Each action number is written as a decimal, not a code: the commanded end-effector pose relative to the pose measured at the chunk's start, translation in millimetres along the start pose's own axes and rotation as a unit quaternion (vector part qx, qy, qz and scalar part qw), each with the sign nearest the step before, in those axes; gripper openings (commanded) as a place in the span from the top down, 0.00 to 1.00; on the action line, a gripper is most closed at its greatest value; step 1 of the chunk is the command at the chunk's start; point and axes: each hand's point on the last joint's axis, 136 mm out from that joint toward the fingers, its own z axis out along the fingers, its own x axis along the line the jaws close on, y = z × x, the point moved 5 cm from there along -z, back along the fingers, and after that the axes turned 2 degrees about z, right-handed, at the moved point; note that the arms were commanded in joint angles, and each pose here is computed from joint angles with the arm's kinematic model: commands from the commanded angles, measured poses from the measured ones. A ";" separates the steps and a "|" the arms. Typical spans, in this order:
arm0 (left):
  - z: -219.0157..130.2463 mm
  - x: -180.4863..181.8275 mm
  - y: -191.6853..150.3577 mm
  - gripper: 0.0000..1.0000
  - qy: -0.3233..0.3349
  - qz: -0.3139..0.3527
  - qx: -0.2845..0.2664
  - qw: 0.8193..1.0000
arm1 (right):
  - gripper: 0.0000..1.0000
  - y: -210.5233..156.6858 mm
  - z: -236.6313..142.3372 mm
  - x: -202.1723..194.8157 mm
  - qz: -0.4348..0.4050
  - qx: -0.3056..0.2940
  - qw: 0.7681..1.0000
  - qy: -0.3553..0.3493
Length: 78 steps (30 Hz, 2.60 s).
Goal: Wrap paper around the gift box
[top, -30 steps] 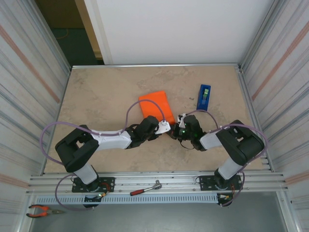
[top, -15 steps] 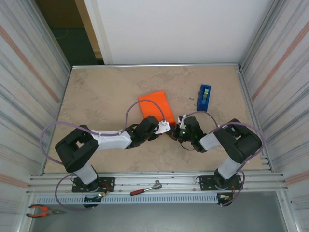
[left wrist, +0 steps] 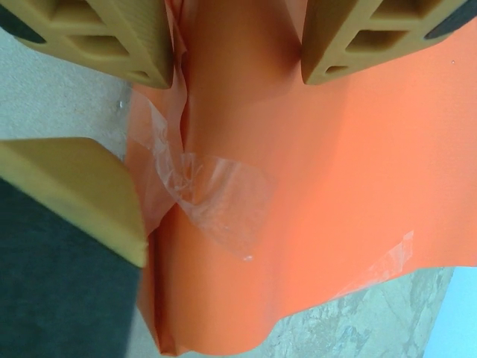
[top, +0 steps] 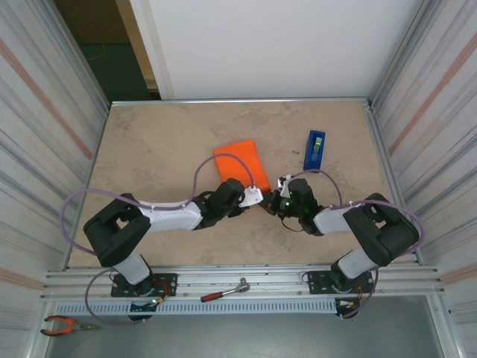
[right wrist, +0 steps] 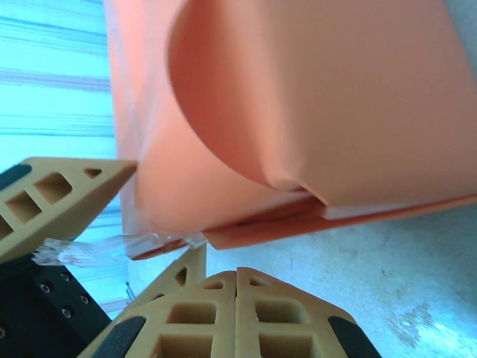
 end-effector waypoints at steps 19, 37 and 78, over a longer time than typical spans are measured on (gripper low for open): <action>-7.2 -1.3 -3.5 0.52 -0.032 -0.013 0.006 0.999 | 1.00 -10.8 36.6 -13.2 -0.005 0.011 1.000 -0.017; -28.1 21.4 6.9 0.53 -0.046 -0.070 -0.025 0.996 | 1.00 -13.9 12.0 -22.1 0.005 0.015 1.000 -0.022; -62.8 95.2 -13.2 0.52 0.046 -0.205 -0.077 0.975 | 1.00 46.8 21.2 45.6 -0.052 0.020 0.998 -0.009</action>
